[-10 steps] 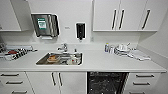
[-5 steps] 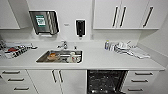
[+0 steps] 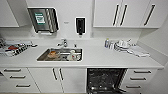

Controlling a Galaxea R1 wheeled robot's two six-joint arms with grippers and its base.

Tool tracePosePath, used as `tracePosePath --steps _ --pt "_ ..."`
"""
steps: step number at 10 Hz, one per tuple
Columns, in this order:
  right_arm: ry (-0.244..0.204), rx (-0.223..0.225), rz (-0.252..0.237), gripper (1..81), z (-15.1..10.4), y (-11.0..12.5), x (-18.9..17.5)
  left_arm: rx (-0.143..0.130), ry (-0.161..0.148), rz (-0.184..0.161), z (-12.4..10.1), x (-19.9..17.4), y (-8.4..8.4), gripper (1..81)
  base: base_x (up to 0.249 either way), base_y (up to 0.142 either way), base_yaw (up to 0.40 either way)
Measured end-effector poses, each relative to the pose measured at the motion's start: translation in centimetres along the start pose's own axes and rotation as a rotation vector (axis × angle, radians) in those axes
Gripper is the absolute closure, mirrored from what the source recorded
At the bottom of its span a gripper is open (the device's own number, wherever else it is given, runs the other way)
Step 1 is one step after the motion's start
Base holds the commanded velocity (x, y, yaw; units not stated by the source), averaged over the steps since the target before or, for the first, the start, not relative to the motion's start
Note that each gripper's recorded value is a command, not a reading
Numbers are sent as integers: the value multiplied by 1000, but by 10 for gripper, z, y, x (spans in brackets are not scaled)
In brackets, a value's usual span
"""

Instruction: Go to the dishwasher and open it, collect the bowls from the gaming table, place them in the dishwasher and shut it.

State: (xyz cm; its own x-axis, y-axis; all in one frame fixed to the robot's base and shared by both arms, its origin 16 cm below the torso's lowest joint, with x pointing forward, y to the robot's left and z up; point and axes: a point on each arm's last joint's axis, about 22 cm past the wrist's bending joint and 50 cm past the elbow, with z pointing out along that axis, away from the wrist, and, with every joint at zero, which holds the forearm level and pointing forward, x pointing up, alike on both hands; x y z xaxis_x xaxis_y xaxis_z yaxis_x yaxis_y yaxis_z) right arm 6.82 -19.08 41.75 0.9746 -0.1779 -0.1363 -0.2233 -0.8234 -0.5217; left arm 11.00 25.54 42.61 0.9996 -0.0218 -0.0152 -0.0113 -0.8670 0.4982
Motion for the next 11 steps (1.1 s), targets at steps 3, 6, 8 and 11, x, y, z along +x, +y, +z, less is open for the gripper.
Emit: tracePosePath --steps 3,6,8,11 --pt "55 -60 -30 10 -8 17 8 50 41 25 -2 0 -5 10 0 0 0" --pt "108 -60 -65 10 -8 0 14 63 80 47 -3 -6 8 10 0 0 0" --pt "133 -63 -81 10 -16 -1 10 80 105 63 -6 -7 12 10 0 0 0" --pt "169 -70 -99 10 -27 0 8 101 145 83 -10 -5 15 10 0 0 0"
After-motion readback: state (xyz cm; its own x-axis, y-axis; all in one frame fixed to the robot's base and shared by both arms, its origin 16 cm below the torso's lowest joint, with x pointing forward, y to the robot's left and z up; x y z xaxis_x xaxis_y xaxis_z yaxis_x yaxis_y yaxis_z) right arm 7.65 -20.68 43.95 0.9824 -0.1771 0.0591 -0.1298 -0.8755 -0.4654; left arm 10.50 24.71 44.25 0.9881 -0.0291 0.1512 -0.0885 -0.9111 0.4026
